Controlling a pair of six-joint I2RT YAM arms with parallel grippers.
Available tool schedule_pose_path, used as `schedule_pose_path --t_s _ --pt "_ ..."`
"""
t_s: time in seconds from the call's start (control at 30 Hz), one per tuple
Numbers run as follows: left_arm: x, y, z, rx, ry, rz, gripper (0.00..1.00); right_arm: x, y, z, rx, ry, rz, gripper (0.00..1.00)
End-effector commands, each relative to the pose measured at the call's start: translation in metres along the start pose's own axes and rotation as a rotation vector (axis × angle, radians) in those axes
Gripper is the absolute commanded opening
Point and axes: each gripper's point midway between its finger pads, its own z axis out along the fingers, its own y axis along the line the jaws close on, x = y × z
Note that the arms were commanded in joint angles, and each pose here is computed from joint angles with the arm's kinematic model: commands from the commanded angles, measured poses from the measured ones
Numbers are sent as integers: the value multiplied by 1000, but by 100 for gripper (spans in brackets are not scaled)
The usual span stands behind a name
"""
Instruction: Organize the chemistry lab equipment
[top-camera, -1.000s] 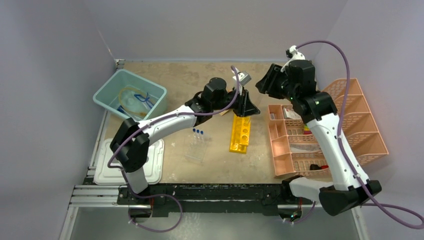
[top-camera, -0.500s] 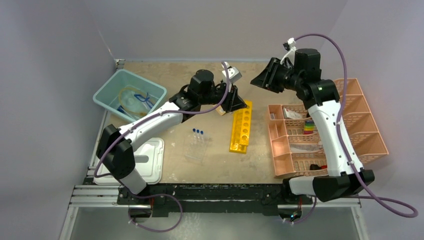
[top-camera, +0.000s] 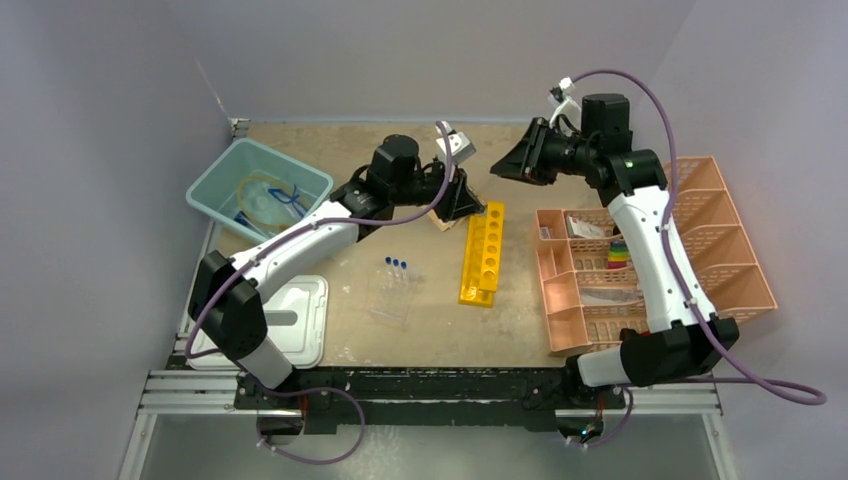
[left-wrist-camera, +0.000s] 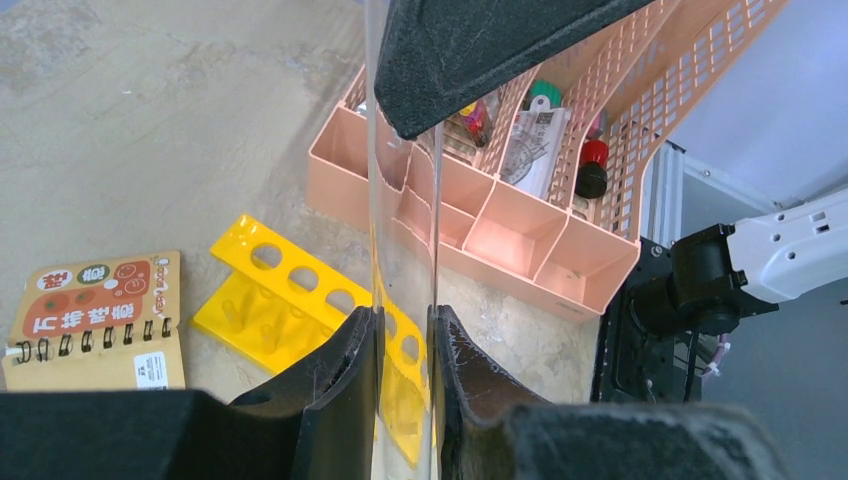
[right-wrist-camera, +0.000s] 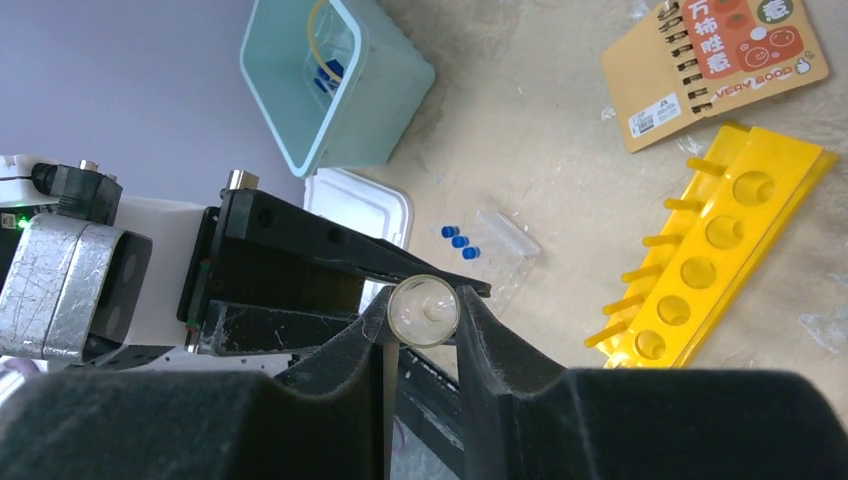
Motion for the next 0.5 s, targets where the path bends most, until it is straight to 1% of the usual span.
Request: schedule_pose_path --t_s 0.0,0.03,0.07,0.1,0.13,0.2,0.27,0.33,0.4,0.47 --pt "-34 -15 -17 31 -94 89 1 -8 17 -11 -48 -37 -48 16" --pt "-33 -13 -17 22 -94 83 5 -11 12 -11 -19 -52 -57 15" --pt "-33 -11 -18 11 -96 75 12 -14 8 -12 4 -70 -72 15" --pt "-34 -7 -19 -9 -99 61 21 -19 4 -13 32 -98 -89 14" --pt "-34 -2 -19 -37 -104 41 34 -25 -1 -14 63 -131 -112 14" --pt "-32 14 -23 -105 -110 -21 49 -39 -13 -20 143 -210 -168 14" --pt "-31 33 -29 -169 -131 -105 55 -58 -28 -30 255 -302 -252 13" --pt "-31 50 -35 -201 -156 -193 57 -69 -39 -38 329 -363 -310 13" --pt "-30 59 -40 -210 -171 -252 60 -76 -48 -43 390 -396 -379 13" --pt "-24 69 -42 -255 -167 -289 60 -76 -55 -42 443 -406 -440 13"
